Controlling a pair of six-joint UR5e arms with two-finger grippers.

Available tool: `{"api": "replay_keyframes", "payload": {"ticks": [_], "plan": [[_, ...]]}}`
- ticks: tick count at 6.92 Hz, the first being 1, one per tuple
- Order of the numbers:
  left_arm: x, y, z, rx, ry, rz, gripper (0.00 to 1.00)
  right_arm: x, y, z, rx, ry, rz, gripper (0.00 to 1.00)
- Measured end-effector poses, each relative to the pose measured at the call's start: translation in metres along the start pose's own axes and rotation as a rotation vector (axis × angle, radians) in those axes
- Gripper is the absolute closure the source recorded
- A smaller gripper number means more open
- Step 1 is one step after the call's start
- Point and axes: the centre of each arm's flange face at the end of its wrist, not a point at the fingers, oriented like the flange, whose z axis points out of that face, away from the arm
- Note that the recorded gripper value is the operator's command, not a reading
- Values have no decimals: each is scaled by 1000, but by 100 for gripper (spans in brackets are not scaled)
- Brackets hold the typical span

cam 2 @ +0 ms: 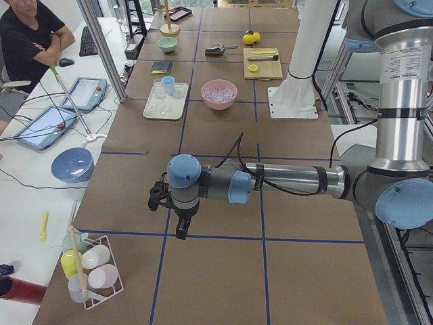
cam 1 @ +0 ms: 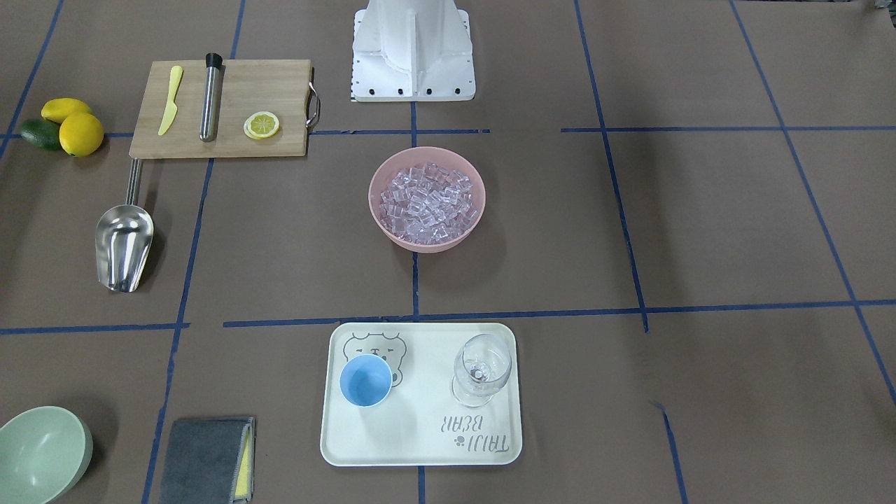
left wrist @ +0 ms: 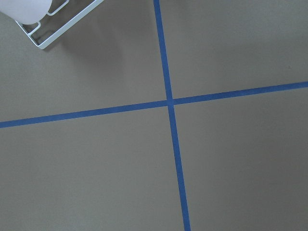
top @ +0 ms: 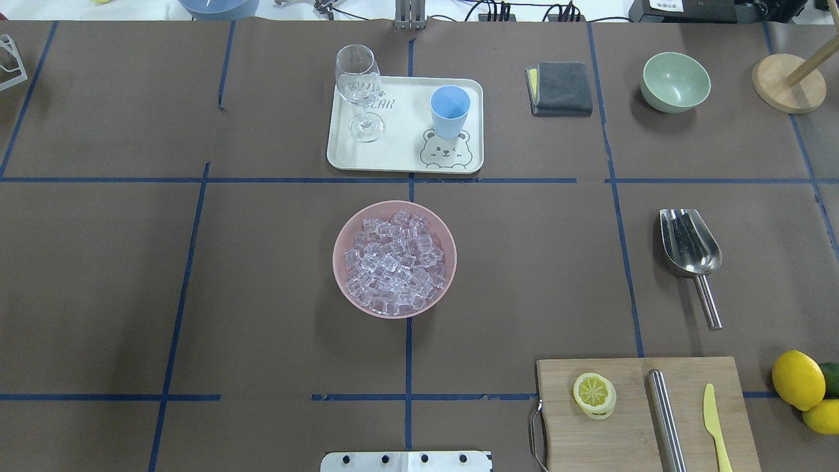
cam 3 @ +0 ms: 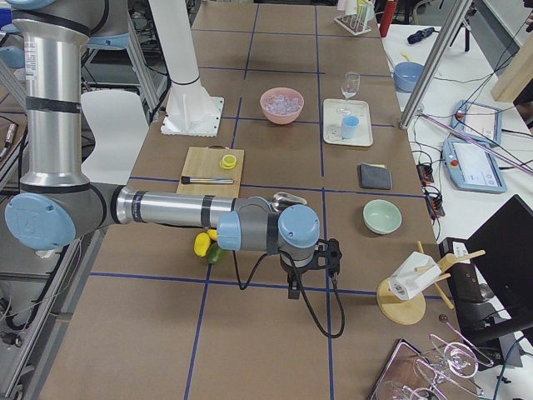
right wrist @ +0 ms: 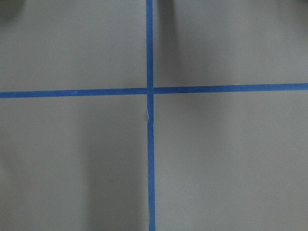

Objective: Put ice in cup with scoop

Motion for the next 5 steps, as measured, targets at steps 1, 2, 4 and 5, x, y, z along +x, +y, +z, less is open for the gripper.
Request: {"api": "replay_keyframes", "payload": {"ticks": [1, 2, 4, 5], "plan": [[1, 0, -1, 3, 0, 3, 0, 0, 1, 0, 2, 0, 0, 0], [4, -2, -4, 10, 2, 11, 0, 0, 1, -1, 3, -1, 0, 0], [26, -11, -25, 78, 6, 84, 0, -3, -2, -4, 11, -6, 1, 0], [38, -17, -35, 141, 16, 150, 0, -9, -5, -8, 22, -6, -10, 0]]}}
